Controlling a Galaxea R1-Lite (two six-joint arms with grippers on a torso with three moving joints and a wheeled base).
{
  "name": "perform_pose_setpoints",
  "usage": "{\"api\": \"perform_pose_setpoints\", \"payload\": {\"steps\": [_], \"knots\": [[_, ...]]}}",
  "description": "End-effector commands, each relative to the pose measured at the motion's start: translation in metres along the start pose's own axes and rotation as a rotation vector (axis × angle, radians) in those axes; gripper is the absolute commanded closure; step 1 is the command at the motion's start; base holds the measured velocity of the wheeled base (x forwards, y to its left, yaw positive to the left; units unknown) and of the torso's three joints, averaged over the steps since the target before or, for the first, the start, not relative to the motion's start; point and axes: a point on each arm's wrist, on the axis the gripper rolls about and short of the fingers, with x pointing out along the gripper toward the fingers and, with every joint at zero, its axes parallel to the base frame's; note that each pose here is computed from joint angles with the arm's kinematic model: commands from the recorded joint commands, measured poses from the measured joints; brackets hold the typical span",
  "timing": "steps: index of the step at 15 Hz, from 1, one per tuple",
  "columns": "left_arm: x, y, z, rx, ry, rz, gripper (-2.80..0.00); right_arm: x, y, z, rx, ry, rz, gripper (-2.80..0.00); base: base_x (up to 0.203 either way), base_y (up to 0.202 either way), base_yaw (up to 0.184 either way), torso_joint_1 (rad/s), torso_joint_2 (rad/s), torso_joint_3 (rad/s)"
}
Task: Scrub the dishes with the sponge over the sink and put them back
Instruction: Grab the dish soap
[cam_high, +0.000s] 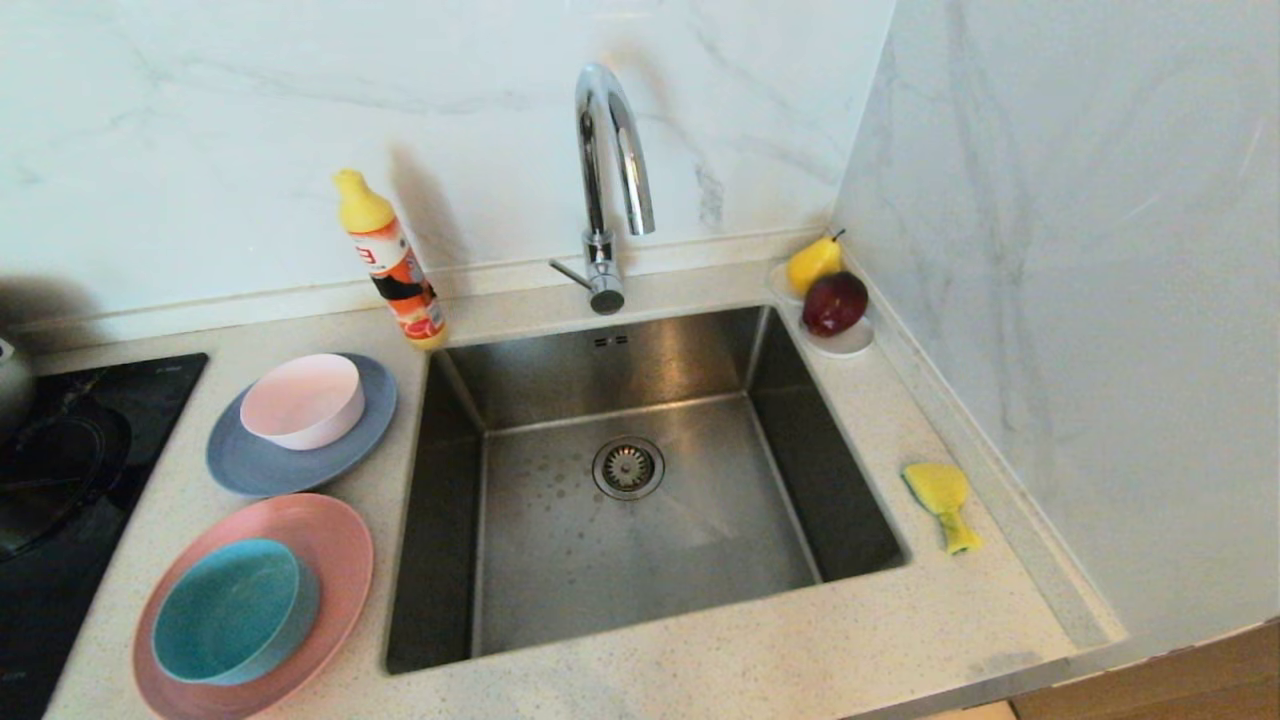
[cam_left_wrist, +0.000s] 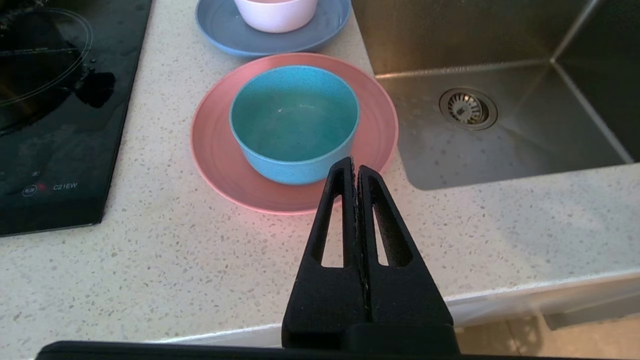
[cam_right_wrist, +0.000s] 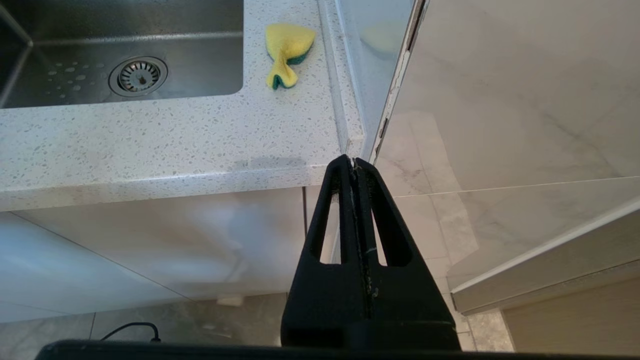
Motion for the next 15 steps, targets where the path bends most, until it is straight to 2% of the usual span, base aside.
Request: {"api": "perform_pose_setpoints", "payload": {"steps": [1,2,4,6,7,11,15], "knots": [[0.001,0.000,-0.005,-0.011,0.015,0.000,0.00,0.000,0.000,0.000,0.001,0.000,0.001,0.00,0.000,0.000,0.000,0.000,0.00,0.000],[0.001,0.000,-0.003,-0.011,0.004,-0.001,0.00,0.000,0.000,0.000,0.000,0.000,0.001,0.00,0.000,0.000,0.000,0.000,0.00,0.000],[-0.003,0.001,0.015,-0.014,-0.091,0.037,0.00,0.000,0.000,0.000,-0.001,0.000,0.001,0.00,0.000,0.000,0.000,0.000,0.00,0.000],[-0.013,0.003,0.055,-0.018,-0.181,0.068,0.00,0.000,0.000,0.000,-0.001,-0.002,0.001,0.00,0.000,0.000,0.000,0.000,0.00,0.000],[-0.015,0.003,0.078,-0.021,-0.197,0.075,0.00,0.000,0.000,0.000,0.001,0.000,0.001,0.00,0.000,0.000,0.000,0.000,0.00,0.000],[0.023,0.005,0.140,-0.029,-0.055,0.087,0.00,0.000,0.000,0.000,-0.001,-0.001,0.001,0.00,0.000,0.000,0.000,0.000,0.00,0.000],[0.102,0.007,0.164,-0.143,0.174,0.110,0.00,0.000,0.000,0.000,-0.001,0.000,0.001,0.00,0.000,0.000,0.000,0.000,0.00,0.000]]}}
